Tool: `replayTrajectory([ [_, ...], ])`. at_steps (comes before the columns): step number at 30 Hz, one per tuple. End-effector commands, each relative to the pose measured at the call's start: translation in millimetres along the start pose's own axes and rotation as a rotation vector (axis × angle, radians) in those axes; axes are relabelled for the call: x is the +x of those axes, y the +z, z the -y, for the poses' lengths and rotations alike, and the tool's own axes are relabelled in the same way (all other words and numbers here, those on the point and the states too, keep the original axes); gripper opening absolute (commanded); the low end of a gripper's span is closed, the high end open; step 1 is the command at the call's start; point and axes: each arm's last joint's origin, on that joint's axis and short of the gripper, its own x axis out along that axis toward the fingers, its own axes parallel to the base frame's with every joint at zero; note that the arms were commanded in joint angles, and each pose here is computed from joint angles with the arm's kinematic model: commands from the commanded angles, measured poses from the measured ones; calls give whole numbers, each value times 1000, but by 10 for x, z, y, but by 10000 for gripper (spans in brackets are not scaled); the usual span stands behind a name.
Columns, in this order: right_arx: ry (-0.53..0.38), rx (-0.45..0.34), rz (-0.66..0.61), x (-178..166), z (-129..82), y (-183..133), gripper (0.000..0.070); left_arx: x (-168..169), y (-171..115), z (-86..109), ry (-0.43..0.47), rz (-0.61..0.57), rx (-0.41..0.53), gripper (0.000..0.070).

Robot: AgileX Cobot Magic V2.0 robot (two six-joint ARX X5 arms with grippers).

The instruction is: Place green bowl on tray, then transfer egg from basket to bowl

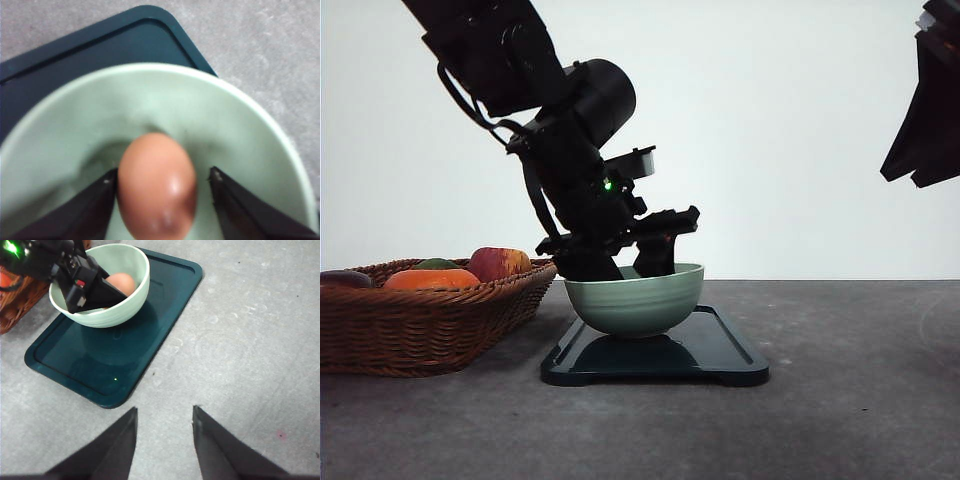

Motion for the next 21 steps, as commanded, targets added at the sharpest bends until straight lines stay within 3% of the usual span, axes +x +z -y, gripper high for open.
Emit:
replayTrajectory([
  [1,3,3,8,1,-7,29,215,7,108,51,-6,14,12,405],
  [12,3,3,9,1,-7,29,215,-442,549,102,10,-128,22,402],
  [21,2,3,9,1,-7,29,216,-962,646,-43,26,-54,-8,394],
])
